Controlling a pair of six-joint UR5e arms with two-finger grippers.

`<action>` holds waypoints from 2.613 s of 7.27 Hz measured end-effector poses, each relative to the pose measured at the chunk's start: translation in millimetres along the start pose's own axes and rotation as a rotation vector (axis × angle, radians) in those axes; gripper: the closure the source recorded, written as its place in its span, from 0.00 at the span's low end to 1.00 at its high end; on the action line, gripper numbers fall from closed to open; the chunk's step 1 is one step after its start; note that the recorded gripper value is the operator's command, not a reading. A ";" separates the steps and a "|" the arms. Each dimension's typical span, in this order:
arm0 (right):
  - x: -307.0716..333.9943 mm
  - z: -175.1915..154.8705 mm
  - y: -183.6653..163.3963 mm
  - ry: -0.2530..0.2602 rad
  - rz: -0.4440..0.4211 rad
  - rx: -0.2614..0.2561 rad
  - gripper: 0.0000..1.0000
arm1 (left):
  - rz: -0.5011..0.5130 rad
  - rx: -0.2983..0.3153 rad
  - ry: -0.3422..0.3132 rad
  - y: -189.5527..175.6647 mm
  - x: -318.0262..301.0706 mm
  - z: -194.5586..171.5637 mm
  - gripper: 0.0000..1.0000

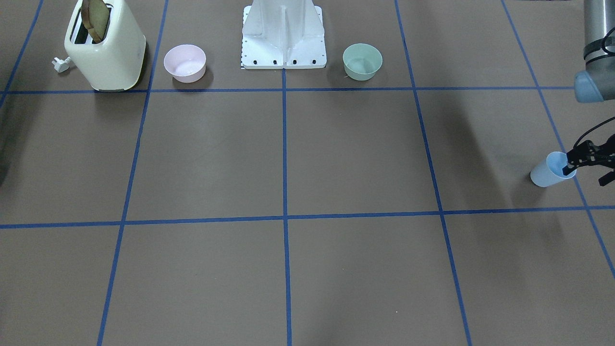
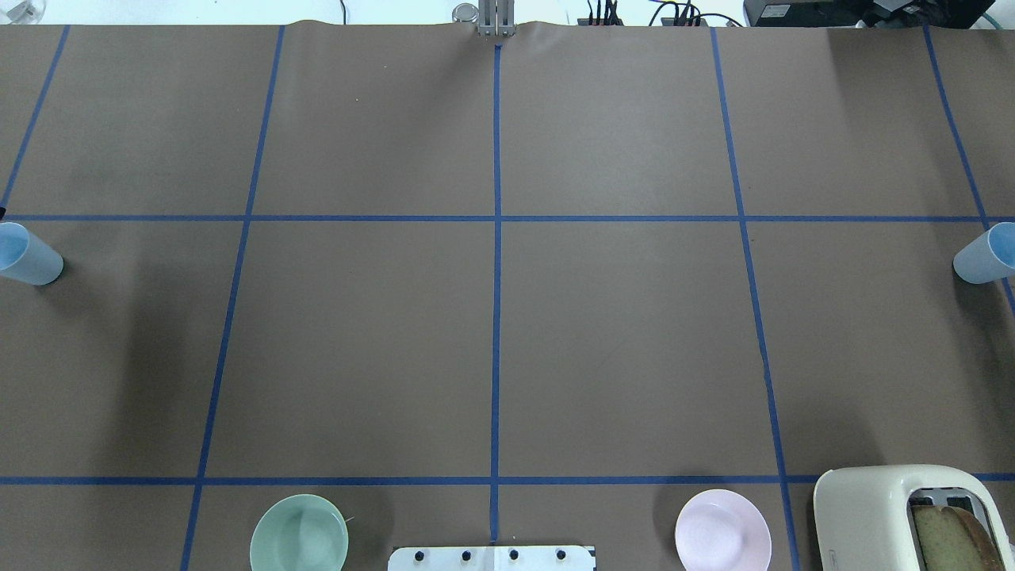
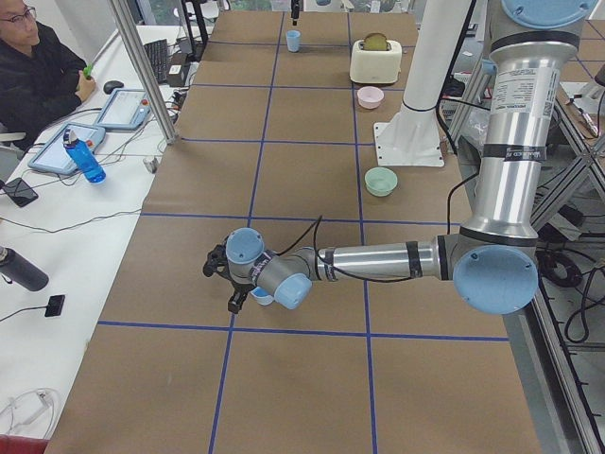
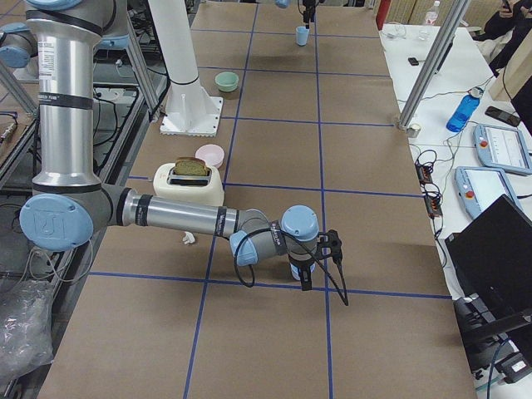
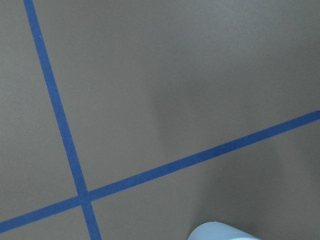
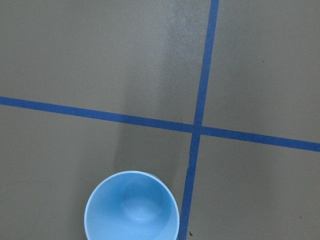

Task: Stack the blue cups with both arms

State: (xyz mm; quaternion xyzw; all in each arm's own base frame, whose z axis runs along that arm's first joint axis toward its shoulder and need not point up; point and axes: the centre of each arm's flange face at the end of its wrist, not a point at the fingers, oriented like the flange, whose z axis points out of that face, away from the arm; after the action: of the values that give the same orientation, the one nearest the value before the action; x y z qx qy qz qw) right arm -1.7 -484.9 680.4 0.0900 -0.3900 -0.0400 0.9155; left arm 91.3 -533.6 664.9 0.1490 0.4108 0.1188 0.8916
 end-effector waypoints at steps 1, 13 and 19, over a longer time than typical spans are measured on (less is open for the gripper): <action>0.0 0.0 0.0 0.000 0.001 0.000 0.00 | 0.001 0.001 0.001 6.0 -0.8 1.4 0.02; 1.5 1.9 1.3 0.006 0.001 -0.005 0.00 | 0.051 -0.032 0.012 17.6 19.8 25.0 1.00; -4.3 29.2 -6.0 0.013 -0.008 -0.052 0.00 | -0.014 -0.051 0.094 -45.5 120.9 -49.8 1.00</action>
State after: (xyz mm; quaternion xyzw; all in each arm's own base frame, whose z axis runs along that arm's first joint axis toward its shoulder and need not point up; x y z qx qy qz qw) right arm -25.7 -494.1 696.0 0.0679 -0.3827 -0.0531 0.9198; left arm 133.8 -527.0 533.2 0.1179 0.4499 0.1299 0.8757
